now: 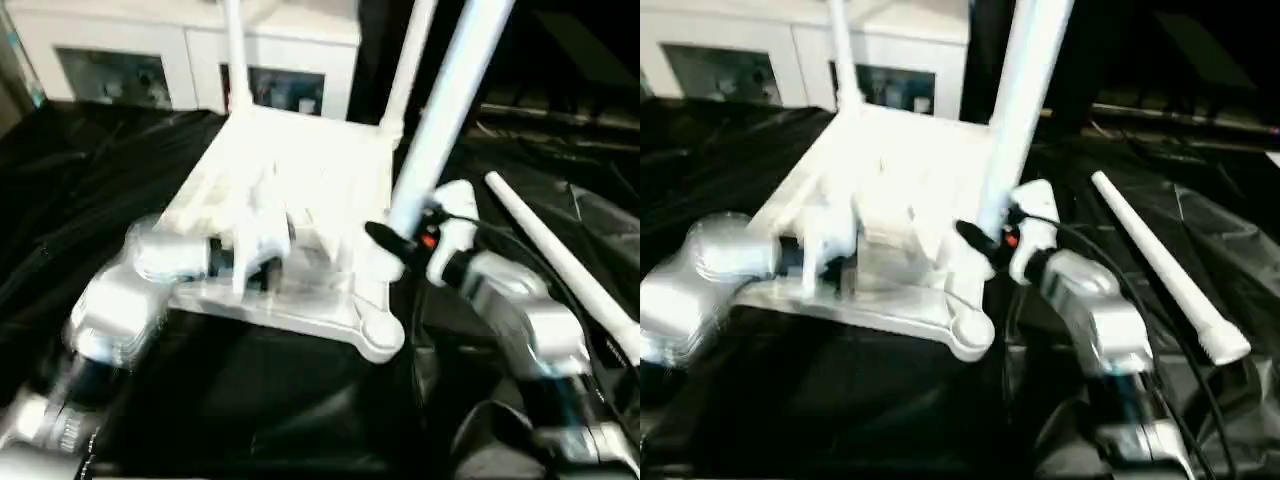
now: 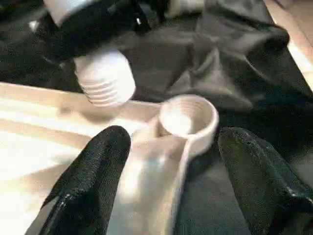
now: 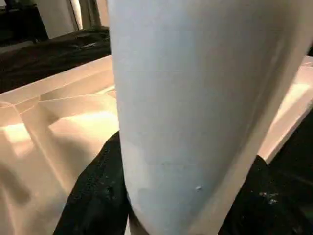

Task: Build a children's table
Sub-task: Pick table leg

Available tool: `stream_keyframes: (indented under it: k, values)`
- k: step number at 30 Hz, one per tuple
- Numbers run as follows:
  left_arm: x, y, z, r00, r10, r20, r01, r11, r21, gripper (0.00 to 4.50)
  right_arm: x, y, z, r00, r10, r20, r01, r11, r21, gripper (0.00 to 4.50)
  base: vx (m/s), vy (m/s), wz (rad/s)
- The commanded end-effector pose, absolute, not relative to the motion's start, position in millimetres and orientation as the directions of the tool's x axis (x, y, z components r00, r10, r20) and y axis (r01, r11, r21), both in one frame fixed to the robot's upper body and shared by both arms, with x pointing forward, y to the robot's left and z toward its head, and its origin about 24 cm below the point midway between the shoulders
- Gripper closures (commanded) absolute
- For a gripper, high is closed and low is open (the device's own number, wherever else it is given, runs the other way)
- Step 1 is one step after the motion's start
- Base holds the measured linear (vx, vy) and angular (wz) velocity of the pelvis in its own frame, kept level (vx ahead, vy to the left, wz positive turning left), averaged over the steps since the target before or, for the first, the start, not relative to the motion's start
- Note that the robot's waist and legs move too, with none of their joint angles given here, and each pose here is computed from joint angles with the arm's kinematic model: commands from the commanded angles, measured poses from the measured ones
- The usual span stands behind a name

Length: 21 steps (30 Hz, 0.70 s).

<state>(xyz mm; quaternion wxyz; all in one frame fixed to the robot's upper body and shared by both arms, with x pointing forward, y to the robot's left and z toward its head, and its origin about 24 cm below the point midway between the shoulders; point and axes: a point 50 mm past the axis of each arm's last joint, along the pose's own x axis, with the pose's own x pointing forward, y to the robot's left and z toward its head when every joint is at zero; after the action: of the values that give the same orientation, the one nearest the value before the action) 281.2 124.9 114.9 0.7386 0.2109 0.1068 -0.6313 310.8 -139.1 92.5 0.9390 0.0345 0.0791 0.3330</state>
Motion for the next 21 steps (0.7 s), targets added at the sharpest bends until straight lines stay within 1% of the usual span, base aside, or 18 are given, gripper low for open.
stream_keyframes:
  k: [1, 4, 5, 9, 11, 13, 15, 18, 21]
  values:
    - [278, 122, 119, 0.154, -0.881, -0.447, 0.977, 0.069, 0.200, 1.06, 304.7, -141.6, 98, 0.757, 0.644, -0.112, -0.635, 0.765, 0.106, 2.61, 0.000, 0.000, 0.00]
    - [279, 120, 109, 0.150, -0.853, -0.500, 0.976, 0.048, 0.212, 1.06, 299.6, -144.0, 97, 0.754, 0.646, -0.120, -0.637, 0.764, 0.108, 2.61, 0.000, 0.000, 0.00]
    - [280, 119, 108, 0.163, -0.847, -0.506, 0.973, 0.054, 0.223, 1.35, 298.6, -144.6, 97, 0.754, 0.646, -0.123, -0.637, 0.764, 0.105, 2.61, 0.000, 0.000, 0.00]
    - [290, 117, 97, 0.208, -0.817, -0.538, 0.960, 0.064, 0.274, 1.48, 297.6, -145.0, 98, 0.751, 0.647, -0.134, -0.641, 0.763, 0.088, 2.61, 0.000, 0.000, 0.00]
    - [294, 116, 91, 0.209, -0.804, -0.556, 0.960, 0.059, 0.275, 1.79, 296.8, -144.2, 98, 0.747, 0.650, -0.137, -0.645, 0.759, 0.085, 2.61, 0.000, 0.000, 0.00]
    - [297, 115, 90, 0.221, -0.798, -0.560, 0.955, 0.061, 0.289, 1.86, 296.3, -143.9, 98, 0.746, 0.651, -0.140, -0.647, 0.758, 0.083, 2.61, 0.000, 0.000, 0.00]
    - [304, 112, 86, 0.232, -0.788, -0.571, 0.951, 0.061, 0.303, 2.18, 294.7, -144.1, 98, 0.742, 0.654, -0.149, -0.651, 0.756, 0.076, 2.61, 0.000, 0.000, 0.00]
    - [307, 112, 84, 0.228, -0.781, -0.581, 0.951, 0.052, 0.304, 2.30, 293.9, -144.9, 99, 0.742, 0.654, -0.150, -0.651, 0.756, 0.076, 2.61, 0.000, 0.000, 0.00]
    - [310, 111, 80, 0.209, -0.776, -0.595, 0.957, 0.036, 0.289, 2.64, 293.0, -147.1, 99, 0.740, 0.654, -0.156, -0.652, 0.755, 0.072, 2.61, 0.000, 0.000, 0.00]
